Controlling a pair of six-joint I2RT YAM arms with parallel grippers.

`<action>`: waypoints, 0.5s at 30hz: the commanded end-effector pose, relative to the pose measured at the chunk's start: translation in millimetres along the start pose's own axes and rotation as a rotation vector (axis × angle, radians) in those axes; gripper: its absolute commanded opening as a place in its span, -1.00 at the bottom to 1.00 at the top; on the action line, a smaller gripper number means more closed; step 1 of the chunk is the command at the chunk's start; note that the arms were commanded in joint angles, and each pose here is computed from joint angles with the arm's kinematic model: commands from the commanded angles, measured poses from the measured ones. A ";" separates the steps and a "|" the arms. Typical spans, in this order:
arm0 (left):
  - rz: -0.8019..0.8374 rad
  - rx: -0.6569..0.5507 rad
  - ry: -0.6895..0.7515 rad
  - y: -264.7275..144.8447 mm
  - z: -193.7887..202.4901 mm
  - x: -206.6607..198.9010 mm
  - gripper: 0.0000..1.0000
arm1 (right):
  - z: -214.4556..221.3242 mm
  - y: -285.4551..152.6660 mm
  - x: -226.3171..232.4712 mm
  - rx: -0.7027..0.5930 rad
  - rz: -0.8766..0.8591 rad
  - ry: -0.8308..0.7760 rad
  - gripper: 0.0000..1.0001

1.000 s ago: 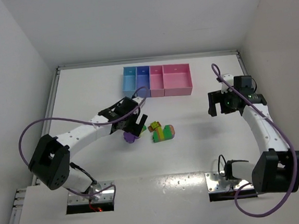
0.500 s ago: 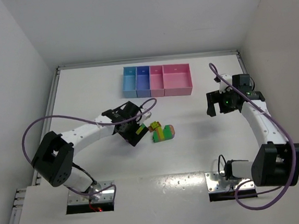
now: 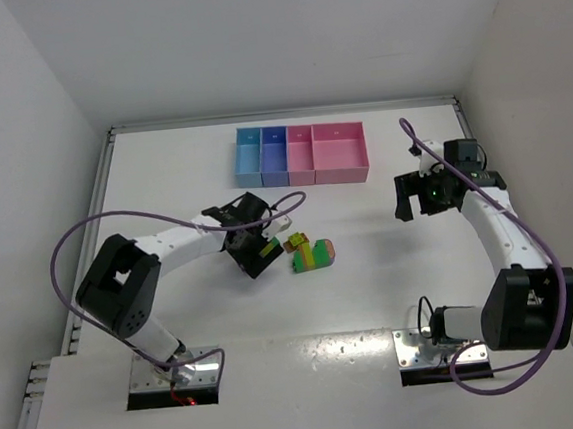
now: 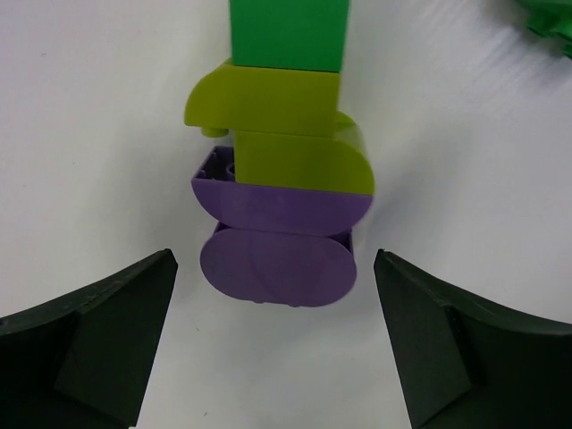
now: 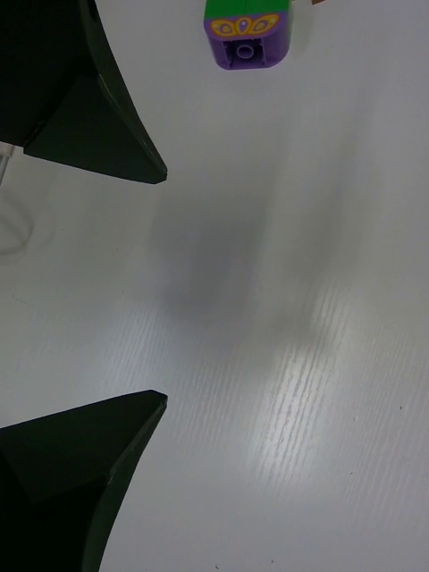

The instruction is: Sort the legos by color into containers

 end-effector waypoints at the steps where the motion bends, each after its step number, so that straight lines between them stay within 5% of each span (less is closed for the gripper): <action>1: 0.003 -0.036 0.006 5.9 -13.1 8.0 0.99 | -13.6 -3.3 -5.9 -0.033 0.008 -0.020 1.00; 10: 0.045 -0.020 -0.007 17.7 -19.0 23.7 0.66 | -12.4 1.5 -11.1 -0.005 0.027 -0.024 1.00; 15: 0.107 -0.063 -0.004 8.3 -25.2 23.3 0.10 | -15.1 5.8 -7.7 -0.005 -0.002 -0.030 1.00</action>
Point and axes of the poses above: each gripper's point midway between its finger pads, its own y axis out along the fingers, its own x axis along the line the jaws close on, z = x × y, the point moved 6 cm from there along -y, back along the fingers, and after that the axes turned 11 degrees about -y, right-handed, at the moved point
